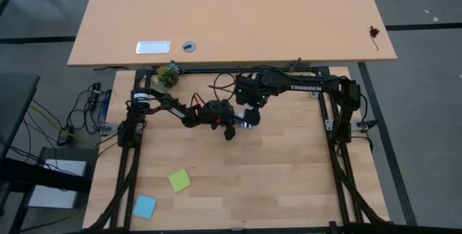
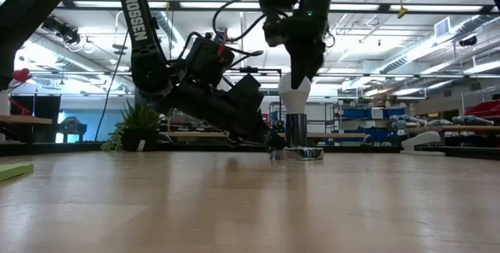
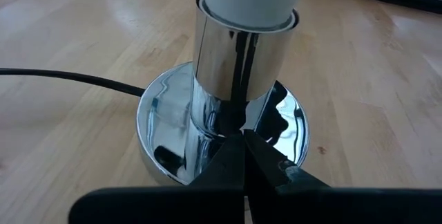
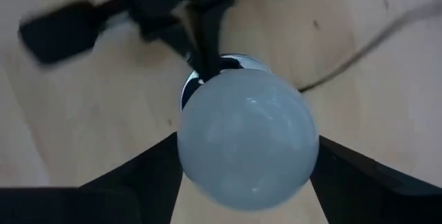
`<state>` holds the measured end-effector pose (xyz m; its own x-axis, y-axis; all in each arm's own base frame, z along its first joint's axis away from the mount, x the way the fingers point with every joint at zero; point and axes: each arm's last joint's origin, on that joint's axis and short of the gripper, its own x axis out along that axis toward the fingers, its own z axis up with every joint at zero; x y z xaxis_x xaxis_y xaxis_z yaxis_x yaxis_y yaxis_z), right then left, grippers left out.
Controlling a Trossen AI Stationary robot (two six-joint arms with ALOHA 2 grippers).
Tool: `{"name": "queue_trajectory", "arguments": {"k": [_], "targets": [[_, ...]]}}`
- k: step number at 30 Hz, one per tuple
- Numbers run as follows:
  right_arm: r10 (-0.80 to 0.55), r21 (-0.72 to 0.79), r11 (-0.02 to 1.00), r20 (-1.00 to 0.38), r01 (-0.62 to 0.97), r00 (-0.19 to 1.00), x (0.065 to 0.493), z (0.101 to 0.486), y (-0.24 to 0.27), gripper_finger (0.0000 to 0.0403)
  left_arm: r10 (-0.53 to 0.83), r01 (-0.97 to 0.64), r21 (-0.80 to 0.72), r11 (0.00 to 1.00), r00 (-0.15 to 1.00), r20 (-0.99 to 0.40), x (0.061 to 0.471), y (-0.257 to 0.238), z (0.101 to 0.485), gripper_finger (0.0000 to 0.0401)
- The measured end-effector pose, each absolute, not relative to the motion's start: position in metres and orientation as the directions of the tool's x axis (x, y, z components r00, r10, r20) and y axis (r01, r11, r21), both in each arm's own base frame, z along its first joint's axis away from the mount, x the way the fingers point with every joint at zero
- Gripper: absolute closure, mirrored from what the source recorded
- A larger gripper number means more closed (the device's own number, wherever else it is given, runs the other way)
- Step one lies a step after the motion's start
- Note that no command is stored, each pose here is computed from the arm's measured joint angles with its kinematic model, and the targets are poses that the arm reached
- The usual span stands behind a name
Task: Screw lightbulb
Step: Remove the lightbulb from the lamp
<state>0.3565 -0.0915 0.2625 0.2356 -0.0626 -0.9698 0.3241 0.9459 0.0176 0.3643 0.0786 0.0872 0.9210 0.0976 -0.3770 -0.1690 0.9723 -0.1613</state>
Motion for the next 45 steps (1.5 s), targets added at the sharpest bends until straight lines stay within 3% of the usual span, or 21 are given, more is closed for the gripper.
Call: {"name": "queue_trajectory", "arguments": {"k": [5, 9, 18, 24, 32, 40, 45], "targets": [[-0.062, -0.066, 0.998, -0.969, -0.009, 0.237, 0.357, 0.262, -0.091, 0.0122, 0.098, -0.169, -0.158, 0.973, 0.921, -0.378, 0.364, 0.079, 0.087, 0.0401], [-0.08, -0.098, 0.993, -0.971, -0.071, 0.226, 0.357, 0.263, -0.086, 0.0105, 0.098, -0.165, -0.148, 0.975, 0.92, -0.38, 0.364, 0.079, 0.087, 0.0401], [-0.116, -0.061, 0.973, -0.962, 0.223, 0.246, 0.36, 0.28, -0.084, 0.0052, 0.086, -0.154, -0.152, 0.976, 0.92, -0.381, 0.364, 0.078, 0.087, 0.0401], [-0.117, 0.055, 0.822, -0.957, 0.566, 0.264, 0.361, 0.283, -0.084, 0.0043, 0.084, -0.152, -0.153, 0.976, 0.921, -0.381, 0.364, 0.078, 0.087, 0.0401], [-0.115, 0.086, 0.772, -0.955, 0.629, 0.272, 0.362, 0.267, -0.084, 0.0048, 0.084, -0.153, -0.153, 0.976, 0.921, -0.381, 0.364, 0.078, 0.087, 0.0401], [-0.119, 0.018, 0.887, -0.957, 0.461, 0.265, 0.361, 0.264, -0.088, 0.0101, 0.085, -0.153, -0.153, 0.976, 0.921, -0.381, 0.364, 0.078, 0.087, 0.0401], [-0.098, -0.064, 0.989, -0.957, 0.133, 0.274, 0.361, 0.264, -0.088, 0.0135, 0.089, -0.157, -0.152, 0.976, 0.921, -0.381, 0.364, 0.078, 0.087, 0.0401]]}}
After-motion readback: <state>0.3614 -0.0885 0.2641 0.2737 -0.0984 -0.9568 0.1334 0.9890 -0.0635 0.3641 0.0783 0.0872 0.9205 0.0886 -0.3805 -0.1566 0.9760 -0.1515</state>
